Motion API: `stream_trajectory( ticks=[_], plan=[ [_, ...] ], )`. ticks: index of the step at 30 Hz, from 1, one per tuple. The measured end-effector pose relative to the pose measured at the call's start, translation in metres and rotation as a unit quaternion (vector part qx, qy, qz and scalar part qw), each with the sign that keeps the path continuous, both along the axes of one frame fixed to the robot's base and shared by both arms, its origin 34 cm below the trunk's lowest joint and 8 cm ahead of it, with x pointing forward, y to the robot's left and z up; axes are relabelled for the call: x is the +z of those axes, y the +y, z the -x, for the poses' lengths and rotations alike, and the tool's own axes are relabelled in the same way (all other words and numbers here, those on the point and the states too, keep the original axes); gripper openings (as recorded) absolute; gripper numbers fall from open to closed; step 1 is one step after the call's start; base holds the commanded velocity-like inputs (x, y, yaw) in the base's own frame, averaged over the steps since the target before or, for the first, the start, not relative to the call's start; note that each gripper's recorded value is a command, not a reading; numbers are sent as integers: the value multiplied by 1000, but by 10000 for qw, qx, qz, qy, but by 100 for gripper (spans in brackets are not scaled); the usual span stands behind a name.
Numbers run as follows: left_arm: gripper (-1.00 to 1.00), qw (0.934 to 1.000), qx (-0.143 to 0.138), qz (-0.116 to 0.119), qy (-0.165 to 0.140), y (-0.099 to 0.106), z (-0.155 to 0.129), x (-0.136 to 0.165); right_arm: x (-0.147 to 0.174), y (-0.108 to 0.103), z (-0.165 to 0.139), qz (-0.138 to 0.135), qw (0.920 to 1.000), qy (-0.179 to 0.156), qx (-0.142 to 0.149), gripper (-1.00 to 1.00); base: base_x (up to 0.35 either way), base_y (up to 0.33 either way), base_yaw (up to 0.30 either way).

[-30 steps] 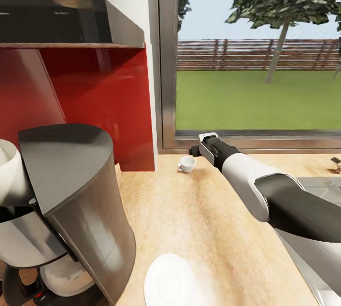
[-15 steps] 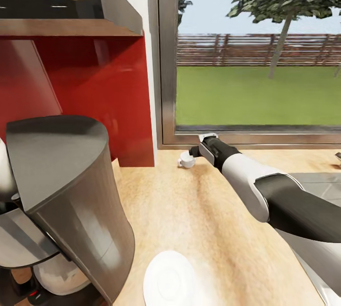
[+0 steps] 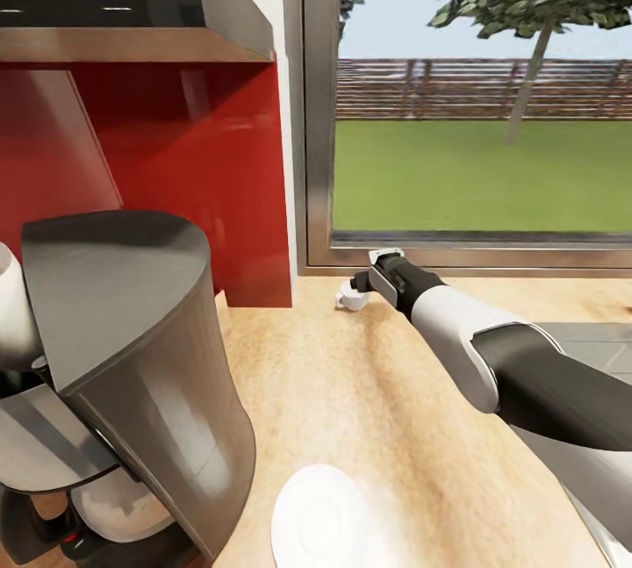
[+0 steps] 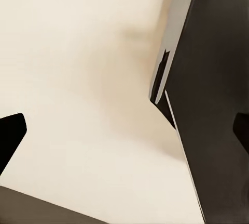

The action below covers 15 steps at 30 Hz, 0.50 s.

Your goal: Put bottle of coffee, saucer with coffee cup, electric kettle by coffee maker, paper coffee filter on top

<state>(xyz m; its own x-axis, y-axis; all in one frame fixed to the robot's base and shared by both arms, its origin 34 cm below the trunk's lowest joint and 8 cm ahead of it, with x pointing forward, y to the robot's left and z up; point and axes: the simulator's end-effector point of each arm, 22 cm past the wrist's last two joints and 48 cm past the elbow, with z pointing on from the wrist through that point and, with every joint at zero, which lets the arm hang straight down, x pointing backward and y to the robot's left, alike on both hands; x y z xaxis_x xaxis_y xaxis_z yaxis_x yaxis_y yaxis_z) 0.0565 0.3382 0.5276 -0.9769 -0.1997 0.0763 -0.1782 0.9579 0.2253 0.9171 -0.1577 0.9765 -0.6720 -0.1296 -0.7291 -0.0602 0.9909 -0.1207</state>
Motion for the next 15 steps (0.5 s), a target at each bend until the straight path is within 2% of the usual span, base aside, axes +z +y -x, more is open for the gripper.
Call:
stream_trajectory(
  ticks=[15],
  plan=[
    [100,10000,2,6,77,-1,5,-13,-30,0,0,5,9999,105,-1,100,0,0,0]
  ],
)
